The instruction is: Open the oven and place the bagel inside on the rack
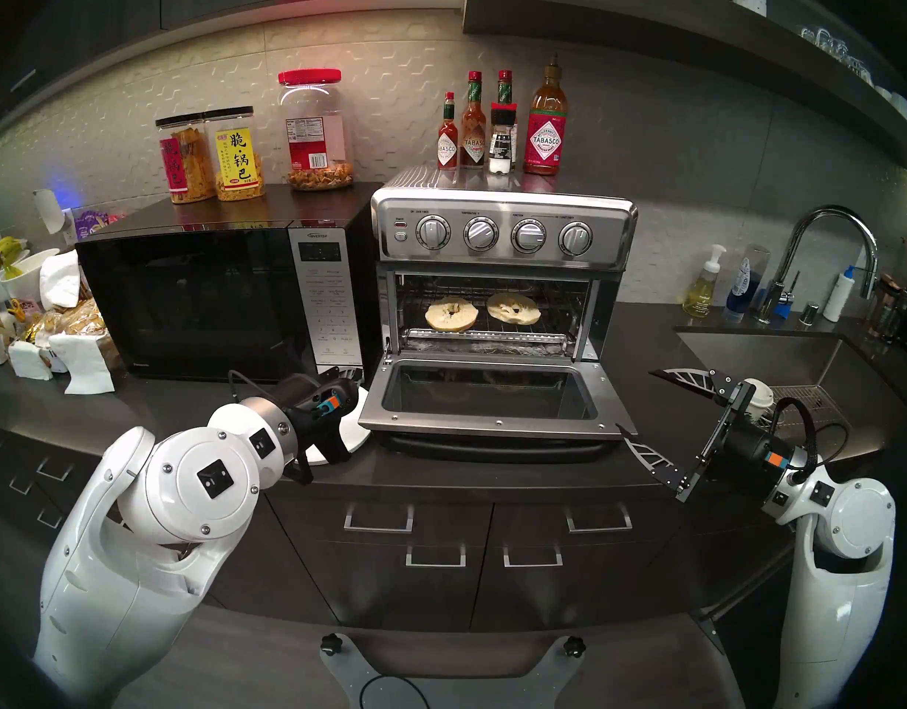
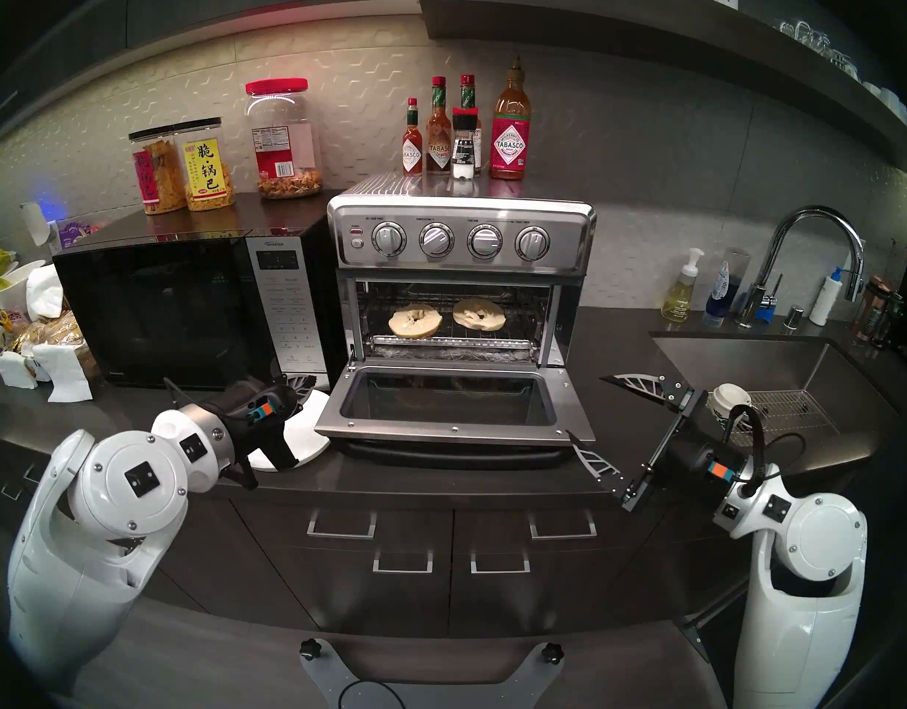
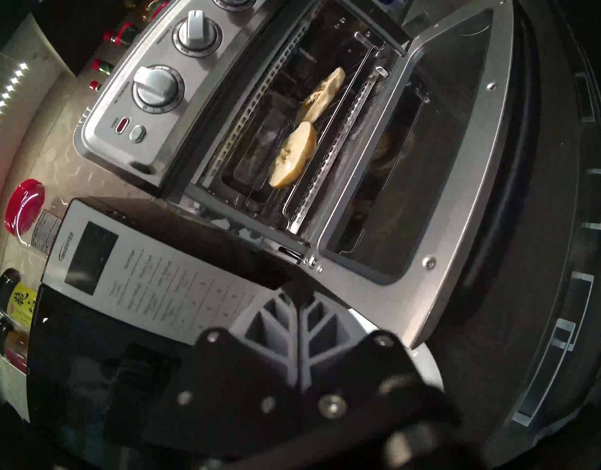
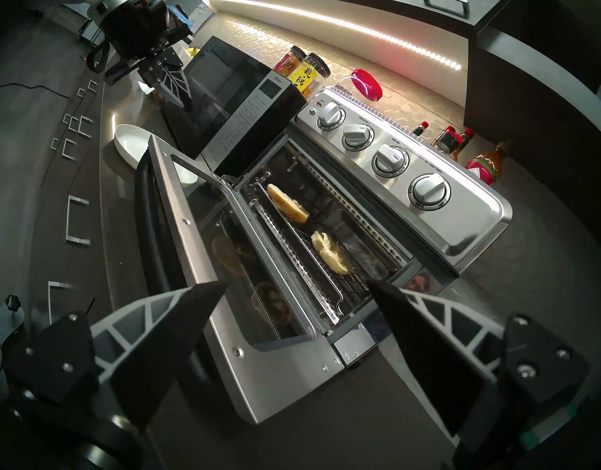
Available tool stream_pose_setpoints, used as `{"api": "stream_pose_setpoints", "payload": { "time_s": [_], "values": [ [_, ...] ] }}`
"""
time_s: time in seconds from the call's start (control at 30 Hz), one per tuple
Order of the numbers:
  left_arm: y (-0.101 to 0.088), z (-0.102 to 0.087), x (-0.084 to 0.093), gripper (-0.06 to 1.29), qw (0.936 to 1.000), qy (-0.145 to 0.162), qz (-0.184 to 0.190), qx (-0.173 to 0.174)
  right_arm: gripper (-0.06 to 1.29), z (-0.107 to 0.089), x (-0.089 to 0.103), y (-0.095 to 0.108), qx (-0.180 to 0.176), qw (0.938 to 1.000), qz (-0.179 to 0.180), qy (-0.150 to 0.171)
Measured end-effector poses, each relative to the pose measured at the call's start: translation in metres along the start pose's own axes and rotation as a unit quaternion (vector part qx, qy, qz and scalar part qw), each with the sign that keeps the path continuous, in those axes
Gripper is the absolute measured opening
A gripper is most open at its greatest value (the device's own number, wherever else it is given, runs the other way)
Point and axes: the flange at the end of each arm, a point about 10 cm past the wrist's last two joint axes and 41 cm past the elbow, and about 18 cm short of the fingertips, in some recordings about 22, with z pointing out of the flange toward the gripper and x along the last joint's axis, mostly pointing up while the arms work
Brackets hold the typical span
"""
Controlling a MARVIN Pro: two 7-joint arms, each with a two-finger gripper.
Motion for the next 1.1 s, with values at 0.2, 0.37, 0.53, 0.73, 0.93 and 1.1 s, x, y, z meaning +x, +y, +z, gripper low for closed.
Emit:
{"api": "stream_pose_setpoints", "payload": {
  "time_s": [0.2, 0.37, 0.53, 0.73, 0.93, 1.1],
  "values": [
    [0.005, -0.005, -0.013, -0.02, 0.9996, -0.015, -0.018, 0.014, 1.21, 0.0, 0.0, 0.0, 0.0, 1.0, 0.0, 0.0],
    [0.008, -0.012, -0.028, -0.02, 0.9985, -0.028, -0.031, 0.035, 1.21, 0.0, -0.001, 0.0, 0.0, 1.0, 0.001, -0.001],
    [0.01, -0.018, -0.037, -0.02, 0.9973, -0.033, -0.038, 0.053, 1.21, 0.0, -0.001, 0.0, 0.0, 1.0, 0.001, -0.001],
    [0.012, -0.026, -0.047, -0.02, 0.9955, -0.029, -0.05, 0.075, 1.21, 0.0, -0.001, 0.0, 0.0, 1.0, 0.001, -0.001],
    [0.014, -0.034, -0.054, -0.02, 0.9927, -0.016, -0.07, 0.097, 1.21, 0.0, -0.002, 0.0, 0.0, 1.0, 0.002, -0.001],
    [0.015, -0.043, -0.06, -0.02, 0.9884, 0.001, -0.094, 0.119, 1.21, 0.0, -0.002, 0.0, 0.0, 1.0, 0.002, -0.001]
  ]
}}
